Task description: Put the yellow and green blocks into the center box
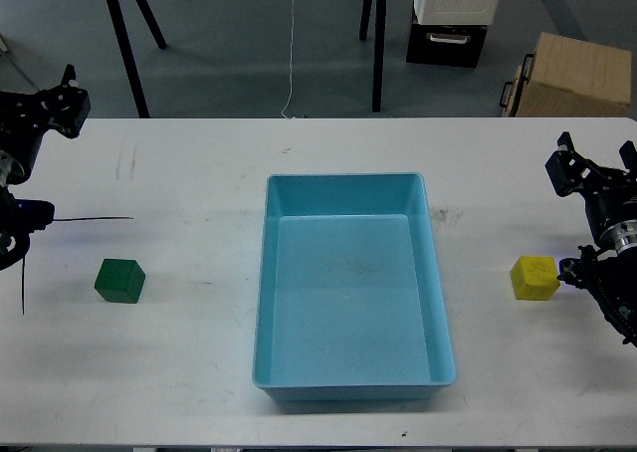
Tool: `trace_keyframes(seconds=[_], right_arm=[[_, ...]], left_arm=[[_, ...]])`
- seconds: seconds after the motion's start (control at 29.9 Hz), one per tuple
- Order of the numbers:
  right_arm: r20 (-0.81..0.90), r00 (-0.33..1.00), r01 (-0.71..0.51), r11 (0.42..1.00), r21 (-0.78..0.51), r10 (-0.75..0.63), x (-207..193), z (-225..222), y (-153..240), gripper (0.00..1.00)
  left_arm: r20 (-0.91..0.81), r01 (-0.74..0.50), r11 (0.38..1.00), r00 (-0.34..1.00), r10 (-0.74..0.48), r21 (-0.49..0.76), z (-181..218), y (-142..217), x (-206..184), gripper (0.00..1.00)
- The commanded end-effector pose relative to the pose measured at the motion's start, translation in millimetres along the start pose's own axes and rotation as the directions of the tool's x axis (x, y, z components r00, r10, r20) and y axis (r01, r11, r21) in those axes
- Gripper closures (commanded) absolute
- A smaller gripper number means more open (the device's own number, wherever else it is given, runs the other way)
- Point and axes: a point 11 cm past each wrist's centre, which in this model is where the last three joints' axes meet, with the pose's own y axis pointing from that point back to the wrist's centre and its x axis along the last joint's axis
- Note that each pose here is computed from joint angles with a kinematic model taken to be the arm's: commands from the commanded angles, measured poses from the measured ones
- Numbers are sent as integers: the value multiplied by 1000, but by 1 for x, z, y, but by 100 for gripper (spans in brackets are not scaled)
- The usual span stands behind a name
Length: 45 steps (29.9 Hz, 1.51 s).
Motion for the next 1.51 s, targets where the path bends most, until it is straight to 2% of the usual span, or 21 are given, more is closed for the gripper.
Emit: trace_keyframes(seconds=[0.0,0.27,1.47], right_arm=[[0,1000,2,1000,-1,-2,-1,0,0,1],[1,1000,4,1000,4,-4,-1,-1,0,1],[-24,1000,5,1000,-10,-5,2,3,1,1]], left_arm=[[1,-2,1000,1000,2,-3,1,-1,0,0],[13,-29,994,1000,28,108,-10,-1,2,0],[-2,-41,996,999,41,85,-10,1,6,0]])
